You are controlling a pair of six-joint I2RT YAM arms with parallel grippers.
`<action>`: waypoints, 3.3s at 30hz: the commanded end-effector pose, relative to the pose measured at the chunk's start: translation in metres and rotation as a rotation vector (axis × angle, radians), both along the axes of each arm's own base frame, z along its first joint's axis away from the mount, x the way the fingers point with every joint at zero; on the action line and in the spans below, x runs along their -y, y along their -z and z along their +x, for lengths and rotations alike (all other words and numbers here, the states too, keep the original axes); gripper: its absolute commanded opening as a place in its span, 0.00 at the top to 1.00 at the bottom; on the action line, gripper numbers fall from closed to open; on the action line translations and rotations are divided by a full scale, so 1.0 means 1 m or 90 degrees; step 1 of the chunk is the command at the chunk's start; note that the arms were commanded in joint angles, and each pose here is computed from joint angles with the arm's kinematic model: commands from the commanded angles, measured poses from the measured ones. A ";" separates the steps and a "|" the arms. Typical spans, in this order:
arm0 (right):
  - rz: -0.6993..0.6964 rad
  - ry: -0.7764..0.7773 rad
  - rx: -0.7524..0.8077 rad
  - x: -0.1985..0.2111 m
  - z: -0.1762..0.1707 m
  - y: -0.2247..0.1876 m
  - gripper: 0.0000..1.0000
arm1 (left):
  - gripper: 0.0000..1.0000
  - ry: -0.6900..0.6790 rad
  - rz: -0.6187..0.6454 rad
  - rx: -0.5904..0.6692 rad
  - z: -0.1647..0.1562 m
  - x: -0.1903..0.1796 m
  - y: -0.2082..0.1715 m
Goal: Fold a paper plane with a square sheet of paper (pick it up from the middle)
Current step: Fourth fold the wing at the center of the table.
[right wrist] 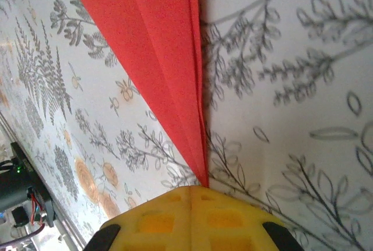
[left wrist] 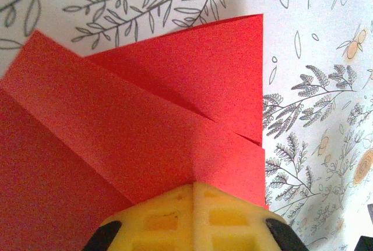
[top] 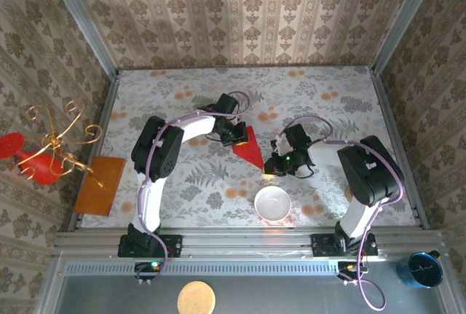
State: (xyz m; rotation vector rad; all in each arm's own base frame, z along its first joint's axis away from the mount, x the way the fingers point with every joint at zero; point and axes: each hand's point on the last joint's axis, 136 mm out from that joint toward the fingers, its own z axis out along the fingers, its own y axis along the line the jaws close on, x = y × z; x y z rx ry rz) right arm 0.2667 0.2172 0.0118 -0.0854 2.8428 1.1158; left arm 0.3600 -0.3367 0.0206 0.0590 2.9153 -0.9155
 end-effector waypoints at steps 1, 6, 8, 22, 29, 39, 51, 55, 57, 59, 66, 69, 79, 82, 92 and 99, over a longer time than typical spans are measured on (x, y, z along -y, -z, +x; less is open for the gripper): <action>-0.014 0.014 -0.041 0.008 -0.017 0.000 0.92 | 0.94 -0.028 0.132 -0.080 -0.027 -0.044 0.052; 0.021 0.055 0.075 -0.004 0.031 -0.046 0.90 | 0.94 -0.023 0.121 -0.072 -0.024 -0.039 0.047; 0.033 0.057 0.082 -0.011 0.045 -0.050 0.91 | 0.94 -0.023 0.116 -0.069 -0.023 -0.037 0.045; -0.028 0.025 0.024 -0.018 0.065 -0.006 0.95 | 0.94 -0.016 0.089 -0.053 -0.018 -0.028 0.029; -0.088 0.034 -0.025 -0.004 0.053 0.022 0.96 | 0.93 0.018 0.036 0.013 -0.007 -0.009 -0.006; -0.153 0.037 -0.062 0.012 0.043 0.040 0.98 | 0.93 0.083 -0.044 0.101 -0.023 0.021 -0.046; -0.164 0.040 -0.082 0.014 0.039 0.044 0.97 | 0.93 0.102 -0.026 0.044 -0.035 0.022 -0.011; -0.174 0.040 -0.089 0.017 0.036 0.047 0.97 | 0.93 0.090 0.006 0.037 -0.031 0.013 0.001; -0.182 0.040 -0.095 0.019 0.033 0.050 0.97 | 0.93 0.079 0.016 0.037 -0.028 0.009 0.004; -0.192 0.041 -0.100 0.022 0.031 0.053 0.97 | 0.94 0.068 0.026 0.033 -0.024 0.003 0.008; -0.243 0.044 -0.119 0.036 0.021 0.061 0.97 | 0.93 0.037 0.056 0.028 0.000 -0.025 0.016; -0.253 0.044 -0.120 0.040 0.019 0.063 0.98 | 0.93 0.022 0.064 0.036 0.018 -0.039 0.018; -0.248 0.049 -0.111 0.039 0.022 0.060 0.97 | 0.93 -0.053 0.044 0.073 0.085 -0.089 0.015; -0.245 0.049 -0.110 0.038 0.021 0.059 0.97 | 0.93 -0.056 0.035 0.101 0.096 -0.093 -0.002; -0.239 0.052 -0.106 0.038 0.020 0.057 0.97 | 0.93 0.015 -0.068 0.167 0.036 -0.023 -0.066; -0.238 0.051 -0.108 0.038 0.018 0.059 0.97 | 0.93 0.058 -0.085 0.110 0.000 0.022 -0.036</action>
